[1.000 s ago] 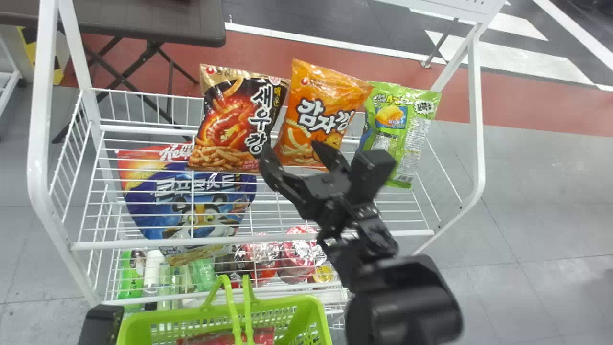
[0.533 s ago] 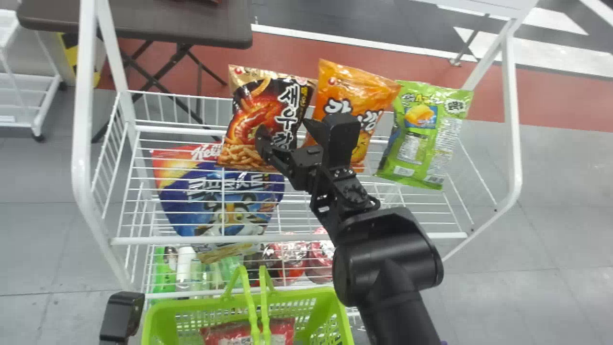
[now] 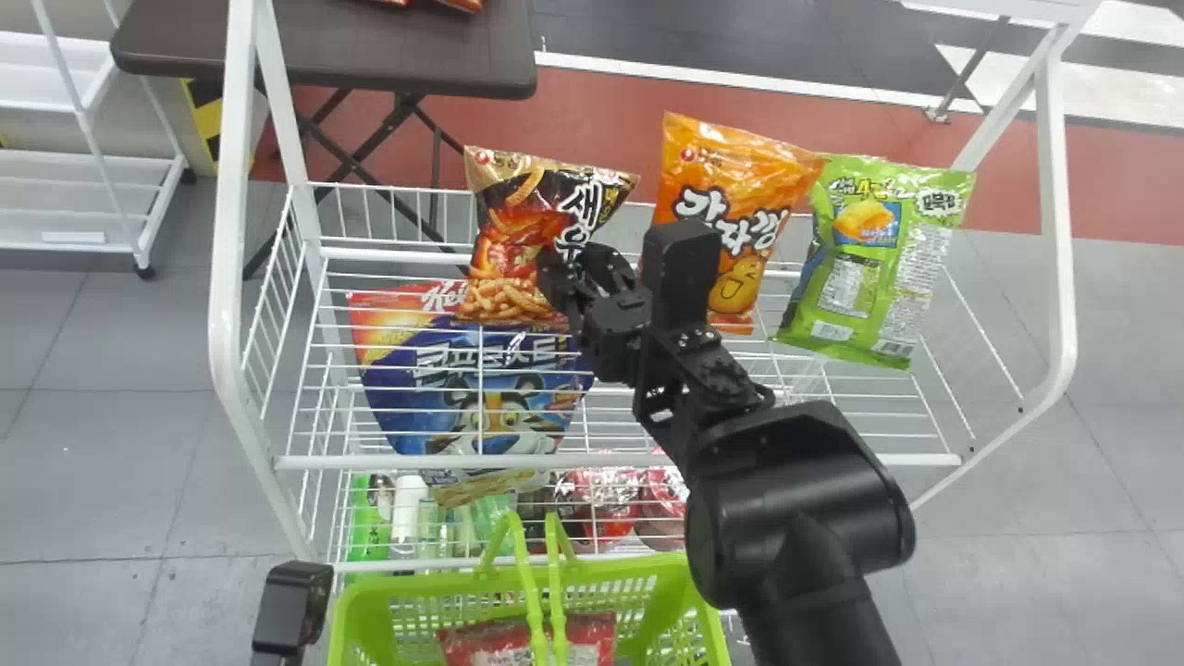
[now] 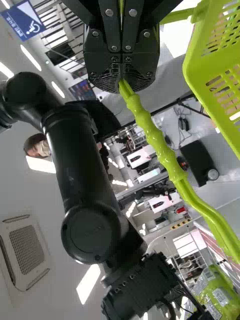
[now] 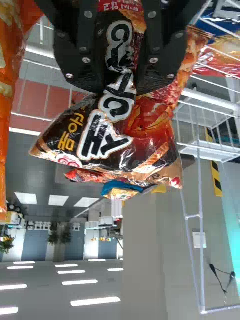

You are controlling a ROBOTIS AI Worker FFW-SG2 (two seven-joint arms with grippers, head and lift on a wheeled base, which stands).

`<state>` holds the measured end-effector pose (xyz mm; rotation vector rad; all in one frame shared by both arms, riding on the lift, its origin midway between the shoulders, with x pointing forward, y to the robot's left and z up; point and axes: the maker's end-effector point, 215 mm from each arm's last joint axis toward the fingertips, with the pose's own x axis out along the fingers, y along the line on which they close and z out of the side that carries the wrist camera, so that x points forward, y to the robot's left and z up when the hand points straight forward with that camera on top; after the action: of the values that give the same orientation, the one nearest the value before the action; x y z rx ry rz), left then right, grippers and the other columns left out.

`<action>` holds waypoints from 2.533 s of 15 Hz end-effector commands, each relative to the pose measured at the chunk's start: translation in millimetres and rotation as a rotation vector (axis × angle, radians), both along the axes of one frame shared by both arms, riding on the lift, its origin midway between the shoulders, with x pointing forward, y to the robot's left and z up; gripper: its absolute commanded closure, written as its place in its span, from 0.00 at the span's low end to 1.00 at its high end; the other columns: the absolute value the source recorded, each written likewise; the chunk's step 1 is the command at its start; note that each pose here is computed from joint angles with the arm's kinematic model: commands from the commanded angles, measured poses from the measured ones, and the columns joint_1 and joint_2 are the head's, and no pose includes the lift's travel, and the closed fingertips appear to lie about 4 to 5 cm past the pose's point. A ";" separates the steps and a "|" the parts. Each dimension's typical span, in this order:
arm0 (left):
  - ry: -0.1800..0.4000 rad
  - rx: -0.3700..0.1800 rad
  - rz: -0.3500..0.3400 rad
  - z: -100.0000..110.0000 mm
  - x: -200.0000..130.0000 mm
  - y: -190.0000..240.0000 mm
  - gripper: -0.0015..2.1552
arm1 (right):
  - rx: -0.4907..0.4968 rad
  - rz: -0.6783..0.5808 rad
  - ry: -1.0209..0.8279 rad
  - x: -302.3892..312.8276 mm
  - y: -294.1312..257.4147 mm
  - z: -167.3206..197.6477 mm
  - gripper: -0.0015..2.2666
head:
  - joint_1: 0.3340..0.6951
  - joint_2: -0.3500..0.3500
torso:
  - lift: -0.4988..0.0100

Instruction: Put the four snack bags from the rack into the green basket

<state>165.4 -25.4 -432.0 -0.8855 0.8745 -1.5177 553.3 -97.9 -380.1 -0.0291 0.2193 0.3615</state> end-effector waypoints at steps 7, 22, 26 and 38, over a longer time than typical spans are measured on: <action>-0.015 0.025 -0.002 -1.3 -2.4 -3.6 0.94 | 0.100 -0.012 0.067 -114.9 -79.7 53.1 0.94 | 1.00 0.07 | 0.97; -0.041 0.051 -0.011 5.2 -8.4 -13.4 0.94 | 0.273 0.014 0.994 -364.9 -90.3 -72.2 0.94 | 1.00 0.00 | 0.97; -0.043 0.043 -0.028 9.5 -14.9 -19.2 0.94 | 0.260 0.105 1.046 -368.3 -40.1 -91.7 0.94 | 1.00 0.00 | 0.97; -0.043 0.041 -0.028 9.9 -20.7 -20.2 0.94 | 0.236 0.159 1.001 -344.8 -8.5 -116.5 0.03 | 1.00 0.00 | 0.97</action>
<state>144.3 -44.8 -422.1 -0.8108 0.8869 -1.5324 200.6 -96.7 -498.8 0.3843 1.1986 0.5580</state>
